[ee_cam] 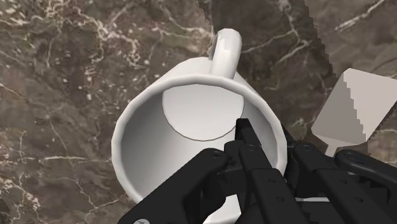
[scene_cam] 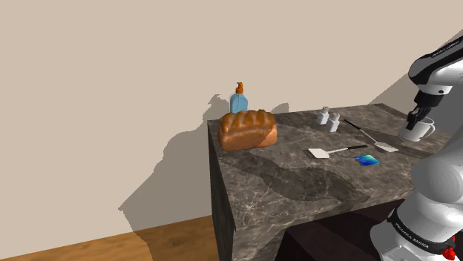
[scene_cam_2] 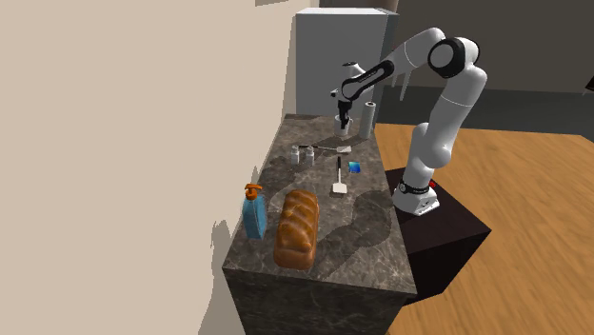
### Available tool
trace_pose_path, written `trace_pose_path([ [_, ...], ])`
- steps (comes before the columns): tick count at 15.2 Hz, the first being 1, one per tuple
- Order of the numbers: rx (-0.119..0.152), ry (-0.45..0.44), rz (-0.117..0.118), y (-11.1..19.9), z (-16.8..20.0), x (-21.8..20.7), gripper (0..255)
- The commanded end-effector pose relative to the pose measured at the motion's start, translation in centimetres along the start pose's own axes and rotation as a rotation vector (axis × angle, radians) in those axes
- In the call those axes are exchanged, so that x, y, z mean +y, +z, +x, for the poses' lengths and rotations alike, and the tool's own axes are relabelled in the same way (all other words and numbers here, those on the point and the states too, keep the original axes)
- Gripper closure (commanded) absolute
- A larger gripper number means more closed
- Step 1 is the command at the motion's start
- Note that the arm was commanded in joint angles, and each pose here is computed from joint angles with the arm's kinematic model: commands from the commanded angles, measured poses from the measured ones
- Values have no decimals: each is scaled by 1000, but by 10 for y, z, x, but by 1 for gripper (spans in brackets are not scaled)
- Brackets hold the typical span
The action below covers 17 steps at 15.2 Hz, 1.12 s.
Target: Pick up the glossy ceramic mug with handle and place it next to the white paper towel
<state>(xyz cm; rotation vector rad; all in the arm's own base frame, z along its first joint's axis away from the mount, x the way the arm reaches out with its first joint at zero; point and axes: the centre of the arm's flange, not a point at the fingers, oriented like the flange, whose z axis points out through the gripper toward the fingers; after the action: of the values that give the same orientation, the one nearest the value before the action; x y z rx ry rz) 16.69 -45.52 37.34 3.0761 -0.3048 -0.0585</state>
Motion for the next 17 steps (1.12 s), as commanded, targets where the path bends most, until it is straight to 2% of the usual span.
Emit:
trace_pose_path([
  [1, 1, 0, -1, 10, -1, -1, 255],
  [9, 1, 0, -1, 14, -1, -1, 255],
  [10, 1, 0, -1, 14, -1, -1, 0],
  [15, 1, 0, -1, 14, -1, -1, 0],
  [17, 1, 0, -1, -13, -1, -1, 0],
])
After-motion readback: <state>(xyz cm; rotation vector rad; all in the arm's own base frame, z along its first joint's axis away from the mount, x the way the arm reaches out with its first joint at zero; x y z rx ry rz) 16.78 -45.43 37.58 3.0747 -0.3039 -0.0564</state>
